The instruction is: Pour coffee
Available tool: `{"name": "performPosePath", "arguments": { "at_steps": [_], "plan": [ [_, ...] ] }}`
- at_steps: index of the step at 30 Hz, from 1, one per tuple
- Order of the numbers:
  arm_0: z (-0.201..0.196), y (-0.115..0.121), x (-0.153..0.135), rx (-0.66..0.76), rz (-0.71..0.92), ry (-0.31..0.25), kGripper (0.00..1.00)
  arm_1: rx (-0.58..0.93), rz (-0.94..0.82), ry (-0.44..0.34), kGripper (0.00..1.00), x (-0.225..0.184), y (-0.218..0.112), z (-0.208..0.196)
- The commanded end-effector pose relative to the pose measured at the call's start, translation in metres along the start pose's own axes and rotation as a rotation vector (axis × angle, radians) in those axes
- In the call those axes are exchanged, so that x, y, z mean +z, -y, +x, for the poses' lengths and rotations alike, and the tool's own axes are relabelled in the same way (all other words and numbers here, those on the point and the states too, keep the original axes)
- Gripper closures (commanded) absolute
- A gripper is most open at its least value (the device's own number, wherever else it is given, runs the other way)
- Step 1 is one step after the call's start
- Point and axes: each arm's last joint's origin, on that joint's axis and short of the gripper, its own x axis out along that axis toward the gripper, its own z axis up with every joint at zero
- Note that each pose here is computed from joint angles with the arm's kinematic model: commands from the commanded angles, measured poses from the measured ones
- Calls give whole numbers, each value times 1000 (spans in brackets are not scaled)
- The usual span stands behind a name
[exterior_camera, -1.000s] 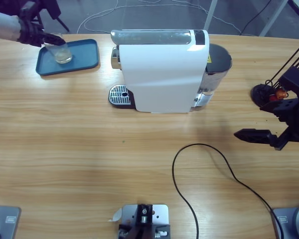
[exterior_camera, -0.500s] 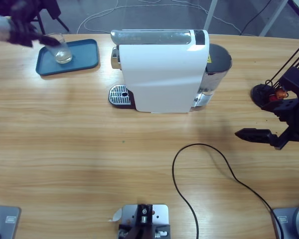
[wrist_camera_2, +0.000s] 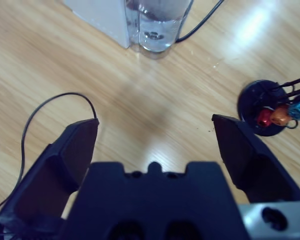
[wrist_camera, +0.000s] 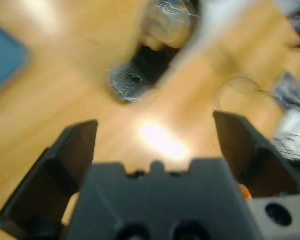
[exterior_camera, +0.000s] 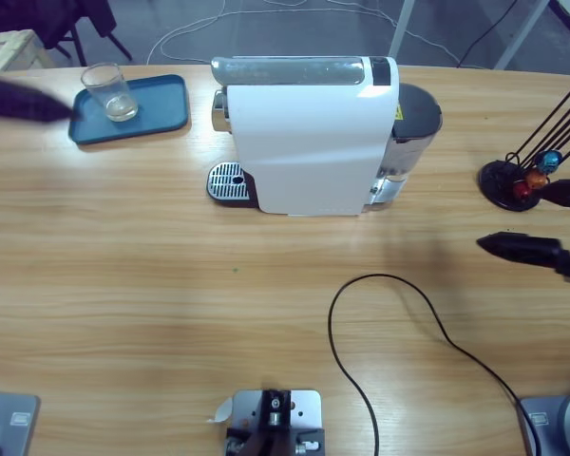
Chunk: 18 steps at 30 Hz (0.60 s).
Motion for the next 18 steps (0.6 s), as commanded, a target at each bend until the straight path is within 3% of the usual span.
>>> {"name": "performPosePath", "arguments": {
  "at_steps": [1,3,5,10,13,16,18],
  "plan": [
    [-8,63,-87,-45,151,-121,0,-22,10,25,0,-15,1,-9],
    [-26,67,-107,132,204,-90,0,-36,11,36,0,-17,2,-13],
    [-35,70,-117,222,247,-40,0,-45,11,36,0,-17,2,-12],
    [-23,63,-116,218,232,-68,0,-67,6,13,0,-14,3,-6],
    [-26,65,-119,227,241,-37,0,-70,6,16,0,-15,3,-6],
    [-25,67,-125,217,278,34,0,-70,5,18,0,-15,3,-7],
    [-23,68,-125,208,280,38,0,-71,4,10,0,-15,2,-5]
  ]
}}
